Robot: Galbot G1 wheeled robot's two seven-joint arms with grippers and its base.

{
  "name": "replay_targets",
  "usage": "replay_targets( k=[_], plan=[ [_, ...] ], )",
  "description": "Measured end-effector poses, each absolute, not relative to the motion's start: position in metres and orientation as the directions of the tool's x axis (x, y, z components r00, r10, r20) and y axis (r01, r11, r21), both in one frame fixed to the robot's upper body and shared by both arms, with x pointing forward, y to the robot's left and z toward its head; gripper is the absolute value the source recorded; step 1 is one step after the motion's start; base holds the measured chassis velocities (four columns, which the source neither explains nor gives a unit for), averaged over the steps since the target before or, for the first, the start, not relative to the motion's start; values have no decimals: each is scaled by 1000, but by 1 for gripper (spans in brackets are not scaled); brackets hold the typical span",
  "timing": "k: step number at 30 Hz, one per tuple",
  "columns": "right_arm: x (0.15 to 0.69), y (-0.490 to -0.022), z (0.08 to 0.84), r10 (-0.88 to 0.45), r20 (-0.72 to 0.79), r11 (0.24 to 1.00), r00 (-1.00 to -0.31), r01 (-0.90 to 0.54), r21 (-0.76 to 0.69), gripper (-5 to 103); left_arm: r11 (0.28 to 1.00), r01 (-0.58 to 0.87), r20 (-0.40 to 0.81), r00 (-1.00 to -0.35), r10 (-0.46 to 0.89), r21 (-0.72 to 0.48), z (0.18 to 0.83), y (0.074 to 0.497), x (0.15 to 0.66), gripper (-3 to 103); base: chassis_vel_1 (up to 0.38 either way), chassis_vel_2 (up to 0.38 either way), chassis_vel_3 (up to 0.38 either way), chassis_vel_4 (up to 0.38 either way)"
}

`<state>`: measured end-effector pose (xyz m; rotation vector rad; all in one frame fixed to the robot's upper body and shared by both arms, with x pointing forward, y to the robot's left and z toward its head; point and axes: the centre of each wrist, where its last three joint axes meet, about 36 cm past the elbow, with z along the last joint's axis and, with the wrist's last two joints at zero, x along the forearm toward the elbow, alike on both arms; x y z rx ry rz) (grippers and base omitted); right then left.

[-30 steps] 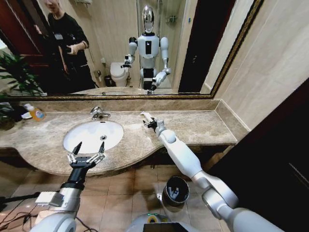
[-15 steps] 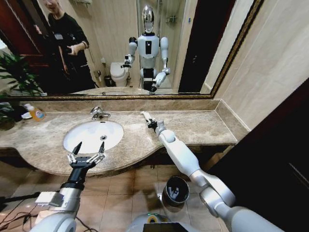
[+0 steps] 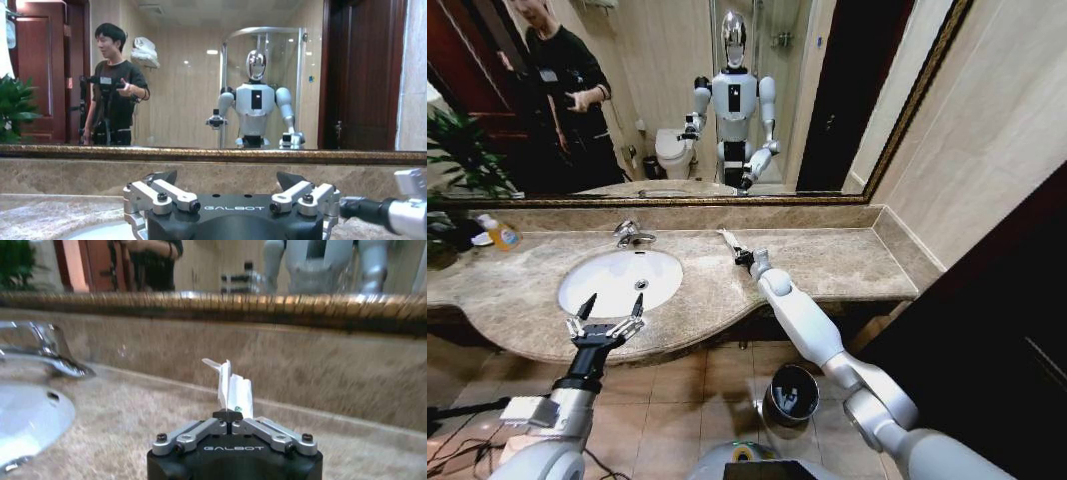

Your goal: Pick up the trash from the sink and place it in the trash bin.

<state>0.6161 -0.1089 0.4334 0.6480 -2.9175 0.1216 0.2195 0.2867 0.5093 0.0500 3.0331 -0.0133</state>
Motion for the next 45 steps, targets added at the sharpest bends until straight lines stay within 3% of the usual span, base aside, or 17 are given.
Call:
replay_targets(
  k=[8,13,17,27,36,45],
  plan=[
    [554,-147,480,-443,103,894,-891,-448,-28,0,999,33,-108,-994,32,-7,509,287,219,100,0,0,0,0],
    [485,-183,512,-482,78,875,-873,-485,-14,0,999,33,-108,-994,32,-7,509,287,219,100,0,0,0,0],
    [417,-221,518,-485,116,872,-867,-489,-8,0,999,33,-108,-994,32,-7,509,287,219,100,0,0,0,0],
    [314,-271,533,-448,156,890,-880,-455,-7,0,999,33,-108,-994,32,-7,509,287,219,100,0,0,0,0],
    [248,-305,451,-383,384,918,-840,-394,53,0,999,33,-108,-994,32,-7,509,287,219,100,0,0,0,0],
    [228,-322,351,-374,526,904,-763,-426,25,0,999,33,-108,-994,32,-7,509,287,219,100,0,0,0,0]
  ],
)
